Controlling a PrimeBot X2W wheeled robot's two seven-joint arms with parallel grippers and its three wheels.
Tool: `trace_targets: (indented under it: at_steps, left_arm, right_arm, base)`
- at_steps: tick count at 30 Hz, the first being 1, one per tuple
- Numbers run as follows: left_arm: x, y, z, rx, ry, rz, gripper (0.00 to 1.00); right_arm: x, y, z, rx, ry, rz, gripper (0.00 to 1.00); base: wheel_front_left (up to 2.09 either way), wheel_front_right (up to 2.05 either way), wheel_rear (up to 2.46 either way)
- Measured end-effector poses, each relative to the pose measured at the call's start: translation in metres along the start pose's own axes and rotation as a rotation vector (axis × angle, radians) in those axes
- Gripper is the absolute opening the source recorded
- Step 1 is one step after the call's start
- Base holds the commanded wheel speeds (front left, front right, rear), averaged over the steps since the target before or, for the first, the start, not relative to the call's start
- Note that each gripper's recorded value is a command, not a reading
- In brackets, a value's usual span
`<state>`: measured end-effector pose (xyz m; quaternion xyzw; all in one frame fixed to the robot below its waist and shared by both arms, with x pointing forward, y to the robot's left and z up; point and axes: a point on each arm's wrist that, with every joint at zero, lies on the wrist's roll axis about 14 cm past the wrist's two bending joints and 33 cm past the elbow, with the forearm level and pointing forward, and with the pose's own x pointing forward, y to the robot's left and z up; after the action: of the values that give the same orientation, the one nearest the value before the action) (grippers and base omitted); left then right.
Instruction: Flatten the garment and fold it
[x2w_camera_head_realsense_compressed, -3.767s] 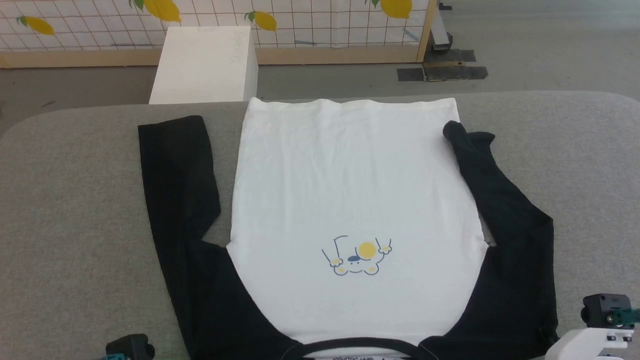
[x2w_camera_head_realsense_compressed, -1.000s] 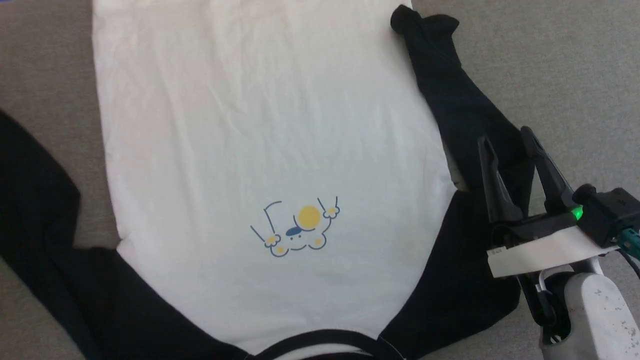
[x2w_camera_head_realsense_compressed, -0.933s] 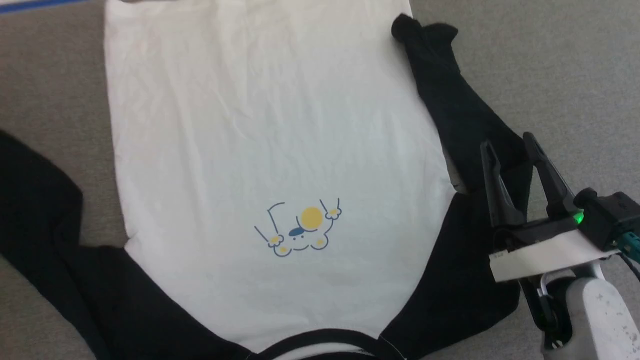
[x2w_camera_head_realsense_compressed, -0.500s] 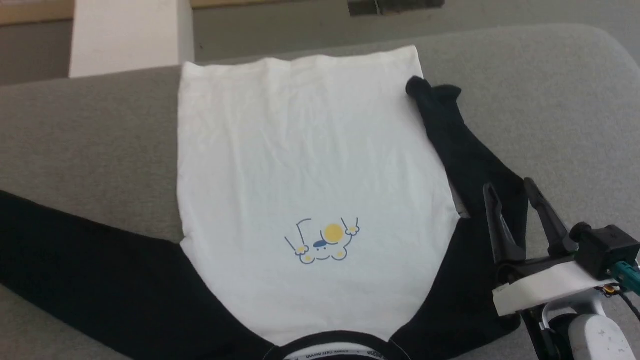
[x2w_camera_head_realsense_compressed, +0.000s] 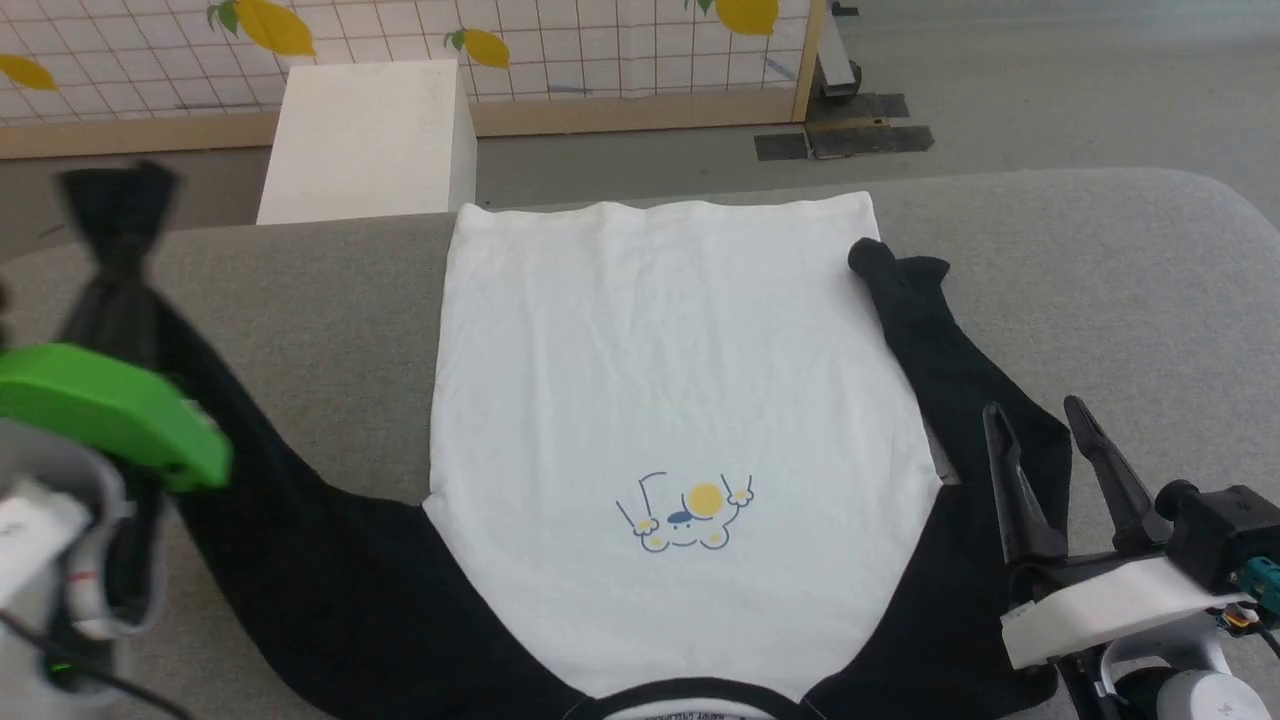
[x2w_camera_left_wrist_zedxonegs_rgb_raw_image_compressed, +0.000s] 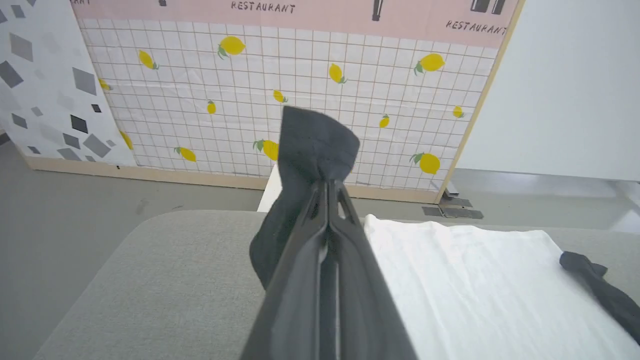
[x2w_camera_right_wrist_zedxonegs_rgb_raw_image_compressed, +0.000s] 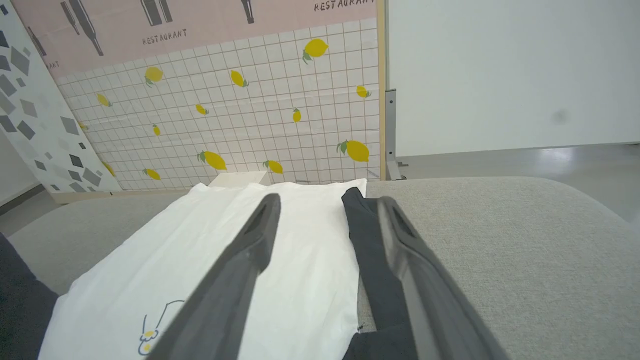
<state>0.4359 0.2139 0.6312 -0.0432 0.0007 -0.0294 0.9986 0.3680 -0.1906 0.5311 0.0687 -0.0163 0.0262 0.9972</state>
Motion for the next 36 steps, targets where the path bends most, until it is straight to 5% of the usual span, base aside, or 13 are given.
trace_targets:
  at_steps: [10,19,32,34,36]
  left_arm:
    - [-0.003,-0.167,-0.024,-0.148,0.032,-0.379,0.00]
    - [-0.036,-0.291,-0.121,-0.133,0.319,-0.677,0.00]
    - [-0.096,-0.309,-0.266,0.079,0.742,-0.838,0.00]
    - [-0.098,-0.312,-0.266,0.068,0.757,-0.859,1.00]
    - [-0.095,-0.315,-0.263,0.031,0.755,-0.860,1.00]
  right_arm:
    - [-0.006,-0.003,0.007,0.001,-0.013,-0.017,1.00]
    - [-0.015,-0.015,0.002,0.005,0.003,-0.064,1.00]
    - [-0.021,-0.027,-0.017,0.022,0.059,-0.110,1.00]
    - [-0.020,-0.027,-0.018,0.023,0.062,-0.111,1.00]
    - [-0.019,-0.028,-0.020,0.023,0.066,-0.113,1.00]
  base:
    - [0.00,0.00,0.00]
    - [0.00,0.00,0.00]
    - [0.00,0.00,0.00]
    - [0.00,0.00,0.00]
    - [0.00,0.00,0.00]
